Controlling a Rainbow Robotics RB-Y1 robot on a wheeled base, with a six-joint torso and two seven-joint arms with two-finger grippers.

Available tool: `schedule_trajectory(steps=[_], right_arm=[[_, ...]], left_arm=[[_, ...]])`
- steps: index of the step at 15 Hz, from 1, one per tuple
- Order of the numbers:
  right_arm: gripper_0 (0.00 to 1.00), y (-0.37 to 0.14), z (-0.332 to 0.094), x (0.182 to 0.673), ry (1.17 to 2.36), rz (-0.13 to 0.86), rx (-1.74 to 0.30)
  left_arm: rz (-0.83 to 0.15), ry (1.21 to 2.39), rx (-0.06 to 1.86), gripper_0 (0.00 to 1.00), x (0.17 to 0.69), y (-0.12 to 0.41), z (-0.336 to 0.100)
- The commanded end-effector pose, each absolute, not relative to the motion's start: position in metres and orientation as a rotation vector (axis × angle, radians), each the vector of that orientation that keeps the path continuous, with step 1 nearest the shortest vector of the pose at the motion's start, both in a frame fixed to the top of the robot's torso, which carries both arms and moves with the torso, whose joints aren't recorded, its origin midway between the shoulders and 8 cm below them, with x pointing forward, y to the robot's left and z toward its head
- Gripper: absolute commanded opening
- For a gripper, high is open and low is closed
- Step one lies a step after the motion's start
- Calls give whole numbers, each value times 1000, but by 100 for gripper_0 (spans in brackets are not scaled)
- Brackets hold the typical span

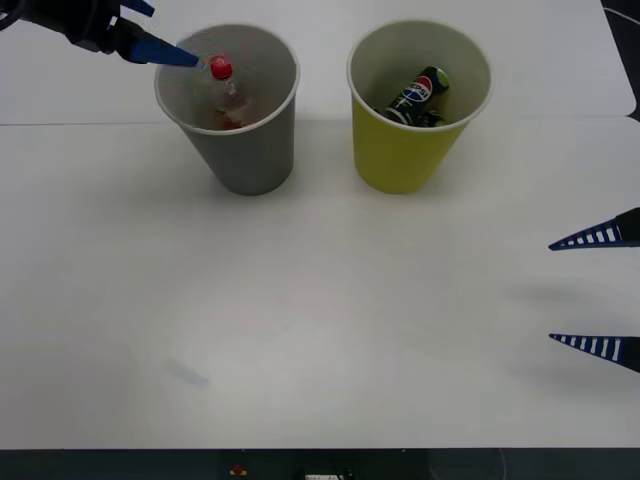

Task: Put the can into the green bin and the plastic bottle into the gray bin

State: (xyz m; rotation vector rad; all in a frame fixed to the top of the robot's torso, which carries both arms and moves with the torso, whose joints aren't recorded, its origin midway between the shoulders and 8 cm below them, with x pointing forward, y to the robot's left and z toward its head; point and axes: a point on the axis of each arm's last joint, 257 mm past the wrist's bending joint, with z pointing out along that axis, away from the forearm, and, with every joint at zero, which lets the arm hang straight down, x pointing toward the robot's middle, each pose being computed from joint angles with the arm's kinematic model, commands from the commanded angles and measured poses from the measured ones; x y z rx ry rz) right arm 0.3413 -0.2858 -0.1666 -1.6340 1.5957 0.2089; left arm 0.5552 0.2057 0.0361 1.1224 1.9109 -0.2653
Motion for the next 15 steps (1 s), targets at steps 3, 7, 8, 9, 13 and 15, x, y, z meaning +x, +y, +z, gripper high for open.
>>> schedule_trajectory(steps=[3, 7, 8, 9, 13, 15], right_arm=[[100, -286, -167, 341, 1596, 209, -1634], [100, -286, -167, 341, 1596, 209, -1634], [100, -286, -167, 341, 1596, 209, -1634], [100, -286, -167, 341, 1596, 209, -1634], [100, -286, -167, 341, 1596, 209, -1634], [100, -286, -167, 341, 1596, 209, -1634]], left_arm=[[-314, 1825, 1264, 100, 515, 247, 22], [-324, 1749, 1392, 100, 476, 284, -8], [-326, 1730, 1415, 100, 468, 291, -15], [-326, 1712, 1439, 100, 460, 296, -22], [-305, 1629, 1528, 100, 424, 318, -53], [-314, 1619, 1538, 100, 405, 326, -71]])
